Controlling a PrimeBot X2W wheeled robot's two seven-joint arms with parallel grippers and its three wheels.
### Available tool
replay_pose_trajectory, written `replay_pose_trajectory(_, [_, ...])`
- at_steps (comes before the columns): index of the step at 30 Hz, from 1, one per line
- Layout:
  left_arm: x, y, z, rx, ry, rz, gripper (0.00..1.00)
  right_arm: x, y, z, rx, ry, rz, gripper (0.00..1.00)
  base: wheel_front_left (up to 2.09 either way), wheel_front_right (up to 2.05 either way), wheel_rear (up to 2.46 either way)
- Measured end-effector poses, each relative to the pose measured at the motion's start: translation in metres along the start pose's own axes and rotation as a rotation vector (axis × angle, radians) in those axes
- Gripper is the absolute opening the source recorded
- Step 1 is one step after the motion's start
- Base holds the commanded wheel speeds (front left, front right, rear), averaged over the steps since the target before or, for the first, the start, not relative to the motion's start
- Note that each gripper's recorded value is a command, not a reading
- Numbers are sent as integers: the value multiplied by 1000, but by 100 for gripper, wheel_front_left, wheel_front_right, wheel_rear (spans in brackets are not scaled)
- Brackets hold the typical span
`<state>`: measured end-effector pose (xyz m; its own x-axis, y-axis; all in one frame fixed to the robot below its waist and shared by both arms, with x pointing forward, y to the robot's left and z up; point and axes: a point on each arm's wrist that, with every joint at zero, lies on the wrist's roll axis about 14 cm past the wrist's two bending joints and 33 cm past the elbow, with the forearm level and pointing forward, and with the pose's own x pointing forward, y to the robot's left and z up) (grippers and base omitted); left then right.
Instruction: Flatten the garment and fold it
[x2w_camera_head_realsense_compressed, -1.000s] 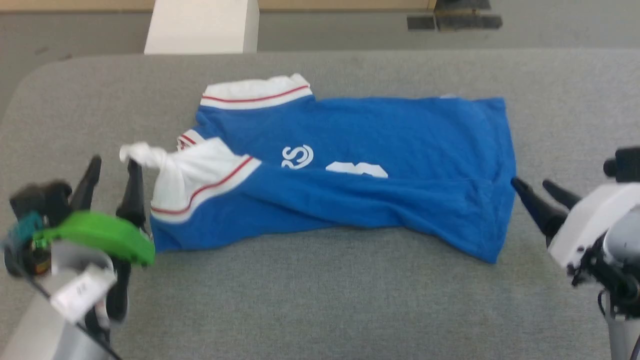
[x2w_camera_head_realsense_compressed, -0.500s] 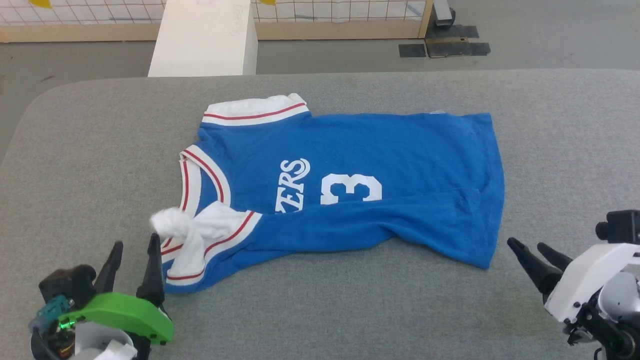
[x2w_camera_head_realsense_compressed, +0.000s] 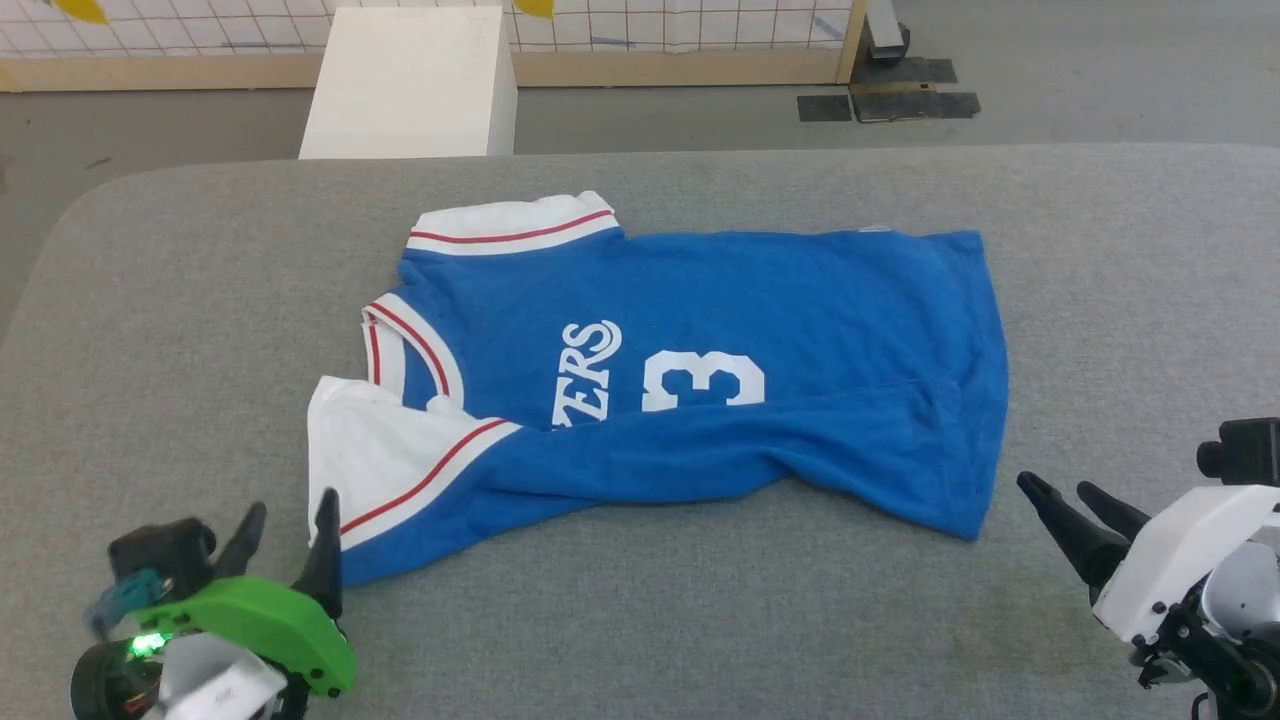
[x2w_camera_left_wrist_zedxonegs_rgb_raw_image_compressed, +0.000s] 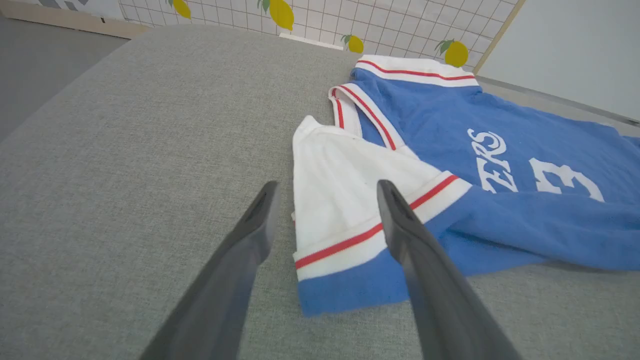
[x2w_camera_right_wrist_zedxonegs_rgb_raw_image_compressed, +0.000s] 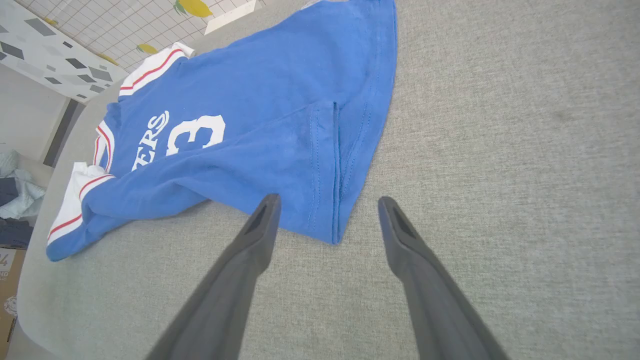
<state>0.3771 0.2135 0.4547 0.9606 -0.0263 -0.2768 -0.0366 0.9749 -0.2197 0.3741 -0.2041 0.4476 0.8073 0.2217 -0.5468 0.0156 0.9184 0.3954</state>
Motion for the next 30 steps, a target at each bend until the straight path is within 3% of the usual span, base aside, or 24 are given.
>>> replay_pose_trajectory(10, [5,13,-39,142,536,61,100,9,3,-5,-7,36,8,100,0,0,0])
replay_pose_trajectory(19, [18,17,-69,229,757,65,100,19,-5,-8,0,59,-10,100,0,0,0])
replay_pose_trajectory(24, [26,11,-84,185,818,37,100,26,-9,-7,3,66,-19,100,0,0,0])
replay_pose_trajectory(25, [26,11,-86,180,830,33,52,27,-9,-7,4,68,-21,100,0,0,0])
replay_pose_trajectory(26, [27,10,-87,161,835,29,17,27,-10,-7,5,69,-24,100,0,0,0])
replay_pose_trajectory(27, [28,9,-89,149,842,23,0,28,-11,-8,5,70,-27,100,0,0,0])
replay_pose_trajectory(30, [30,0,-90,114,834,-11,0,29,-13,-9,3,76,-32,100,0,0,0])
